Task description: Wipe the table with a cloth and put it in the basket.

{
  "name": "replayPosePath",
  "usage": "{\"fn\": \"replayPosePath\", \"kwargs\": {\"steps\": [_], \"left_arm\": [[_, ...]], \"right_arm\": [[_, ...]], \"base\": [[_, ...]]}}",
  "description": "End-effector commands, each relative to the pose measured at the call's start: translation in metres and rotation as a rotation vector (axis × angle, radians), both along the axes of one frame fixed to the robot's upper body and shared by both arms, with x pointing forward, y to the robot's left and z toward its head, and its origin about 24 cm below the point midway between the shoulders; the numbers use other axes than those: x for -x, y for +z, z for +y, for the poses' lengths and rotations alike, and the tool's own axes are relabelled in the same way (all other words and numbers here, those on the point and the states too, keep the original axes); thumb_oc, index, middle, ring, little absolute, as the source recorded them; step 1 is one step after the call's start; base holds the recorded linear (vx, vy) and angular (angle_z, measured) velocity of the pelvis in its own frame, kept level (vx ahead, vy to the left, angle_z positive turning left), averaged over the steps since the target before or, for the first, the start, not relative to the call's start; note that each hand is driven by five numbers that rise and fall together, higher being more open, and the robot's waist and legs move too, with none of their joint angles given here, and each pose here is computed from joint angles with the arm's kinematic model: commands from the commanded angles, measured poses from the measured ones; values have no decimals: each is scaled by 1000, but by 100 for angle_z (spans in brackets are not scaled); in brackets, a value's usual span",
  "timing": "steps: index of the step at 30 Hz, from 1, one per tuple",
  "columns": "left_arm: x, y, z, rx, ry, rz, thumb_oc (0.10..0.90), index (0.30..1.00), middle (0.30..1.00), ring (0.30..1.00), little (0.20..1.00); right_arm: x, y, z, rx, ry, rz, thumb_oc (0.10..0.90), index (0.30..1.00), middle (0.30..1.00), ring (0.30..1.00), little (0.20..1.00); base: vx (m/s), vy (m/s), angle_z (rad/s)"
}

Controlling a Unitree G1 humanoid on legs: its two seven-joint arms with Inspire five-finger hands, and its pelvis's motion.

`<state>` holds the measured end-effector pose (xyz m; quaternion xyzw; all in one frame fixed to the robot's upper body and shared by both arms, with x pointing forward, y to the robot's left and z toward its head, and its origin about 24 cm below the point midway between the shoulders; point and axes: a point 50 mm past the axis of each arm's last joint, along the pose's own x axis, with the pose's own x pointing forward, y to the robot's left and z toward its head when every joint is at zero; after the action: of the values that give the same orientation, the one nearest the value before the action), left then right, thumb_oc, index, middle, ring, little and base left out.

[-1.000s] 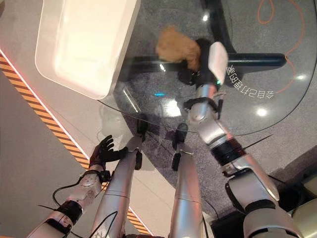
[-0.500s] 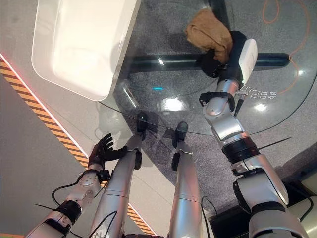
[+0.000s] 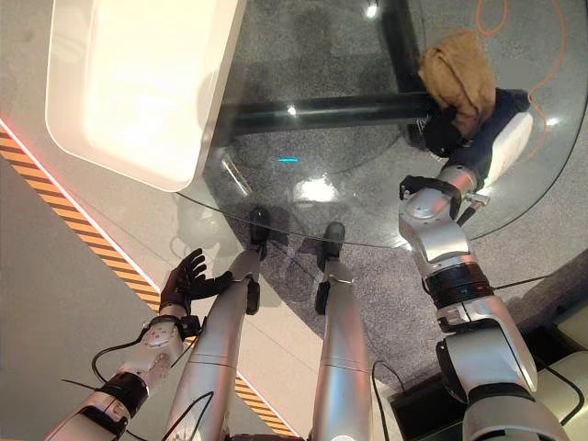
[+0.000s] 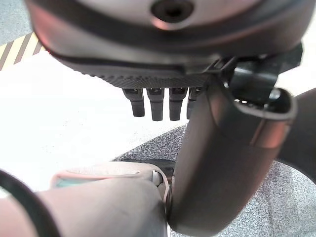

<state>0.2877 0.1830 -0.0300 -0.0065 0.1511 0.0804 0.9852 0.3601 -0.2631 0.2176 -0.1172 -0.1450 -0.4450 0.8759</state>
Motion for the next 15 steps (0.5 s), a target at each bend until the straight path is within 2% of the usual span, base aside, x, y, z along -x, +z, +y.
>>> {"fn": "replayPosePath", "kwargs": {"steps": [1,5,15], "left_arm": [[58,-54,-5,11,40,228,800,900,900,900,900],[54,-52,-6,17,38,218,800,900,900,900,900],[55,-54,-11,21,31,220,800,900,900,900,900]], "right_arm": [[26,14,-49,48,-202,-83,100,300,300,300,200],[16,18,-16,162,1,-58,100,300,300,300,200],[7,14,59,374,374,-4,100,300,300,300,200]], "base": [[0,0,0],[0,0,0],[0,0,0]]}}
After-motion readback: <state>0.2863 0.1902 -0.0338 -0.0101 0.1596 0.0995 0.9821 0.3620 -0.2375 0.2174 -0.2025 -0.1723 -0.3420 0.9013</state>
